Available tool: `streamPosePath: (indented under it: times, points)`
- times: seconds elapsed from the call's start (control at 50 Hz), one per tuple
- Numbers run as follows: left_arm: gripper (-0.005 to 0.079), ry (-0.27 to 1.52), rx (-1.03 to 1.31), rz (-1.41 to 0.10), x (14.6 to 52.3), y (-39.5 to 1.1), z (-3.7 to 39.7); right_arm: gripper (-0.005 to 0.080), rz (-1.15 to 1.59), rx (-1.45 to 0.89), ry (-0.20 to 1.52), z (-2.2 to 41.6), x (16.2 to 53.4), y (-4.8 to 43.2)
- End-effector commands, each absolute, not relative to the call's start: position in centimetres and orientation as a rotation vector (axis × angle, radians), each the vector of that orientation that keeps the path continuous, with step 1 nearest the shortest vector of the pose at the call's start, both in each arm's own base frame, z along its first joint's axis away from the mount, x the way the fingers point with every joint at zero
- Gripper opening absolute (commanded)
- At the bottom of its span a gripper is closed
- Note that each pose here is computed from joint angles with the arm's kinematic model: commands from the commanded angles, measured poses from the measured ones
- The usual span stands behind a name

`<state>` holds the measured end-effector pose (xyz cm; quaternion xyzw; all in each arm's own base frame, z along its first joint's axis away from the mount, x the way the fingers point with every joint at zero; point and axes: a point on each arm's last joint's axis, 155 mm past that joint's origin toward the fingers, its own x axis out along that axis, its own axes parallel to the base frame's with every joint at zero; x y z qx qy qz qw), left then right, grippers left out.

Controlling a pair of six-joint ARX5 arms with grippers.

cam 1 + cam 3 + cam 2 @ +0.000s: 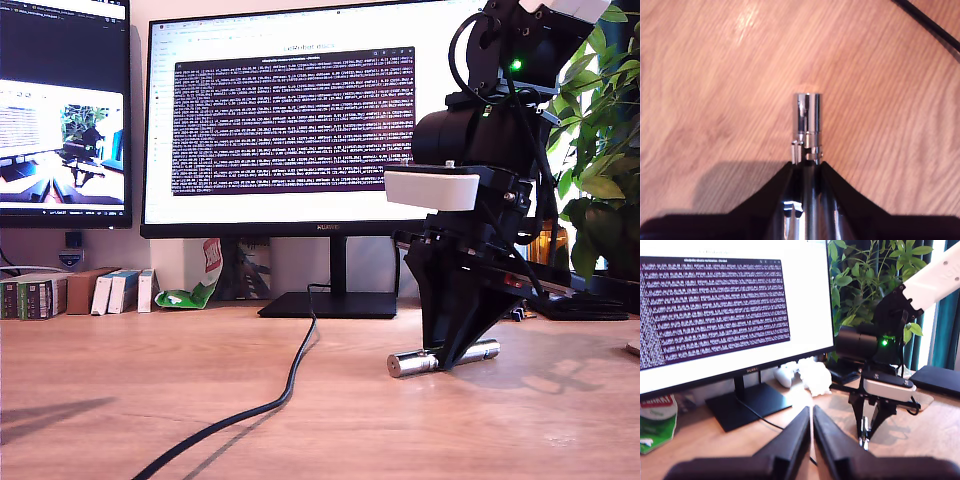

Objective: Pick the metallic laser pointer with your right arm, pass it to your left arm, then place it down to the left side of the table

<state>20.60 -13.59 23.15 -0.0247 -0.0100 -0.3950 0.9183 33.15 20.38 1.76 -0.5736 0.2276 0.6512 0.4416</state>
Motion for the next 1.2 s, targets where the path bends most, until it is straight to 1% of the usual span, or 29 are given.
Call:
streamPosePath:
  times: [0.0, 0.12, 0.26, 0.32, 0.42, 0.6, 0.72, 0.82, 0.96, 1.18]
  points:
    - [0.0001, -0.02, -0.057, -0.813, 20.6, -13.6, 23.3, -0.0013, 1.598, -1.362, 0.582, 2.0, 32.9, 20.9]
    - [0.0057, -0.024, -0.055, -0.812, 20.6, -13.6, 23.4, -0.0013, 1.557, -1.327, 0.522, 4.1, 33.3, 21.9]
    - [0.0174, -0.044, -0.048, -0.805, 20.7, -13.5, 23.8, -0.0012, 1.499, -1.3, 0.482, 6.6, 33.7, 22.4]
    - [0.0204, -0.056, -0.059, -0.802, 20.7, -13.5, 24.2, -0.0013, 1.469, -1.278, 0.469, 7.7, 33.9, 22.6]
    - [0.0206, -0.065, -0.124, -0.821, 20.4, -13.6, 25.2, -0.0013, 1.413, -1.205, 0.474, 9.5, 33.9, 23.1]
    - [0.0206, -0.132, -0.126, -0.855, 19.7, -14.1, 26.9, -0.0013, 1.38, -0.984, 0.531, 11.7, 32.9, 25.1]
    - [0.0206, -0.156, -0.192, -0.882, 19.2, -14.4, 28.2, -0.0013, 1.454, -0.776, 0.518, 13.7, 31.1, 27.7]
    - [0.0206, -0.173, -0.232, -0.891, 19.2, -14.3, 29.1, -0.0013, 1.522, -0.651, 0.48, 15.8, 29.8, 29.5]
    - [0.0223, -0.182, -0.279, -0.908, 19.7, -14.4, 29.8, -0.0013, 1.596, -0.584, 0.392, 19.1, 27.9, 31.5]
    - [0.0225, -0.19, -0.311, -0.975, 20.6, -15.4, 30.4, -0.0013, 1.609, -0.599, 0.224, 24.8, 26.4, 32.9]
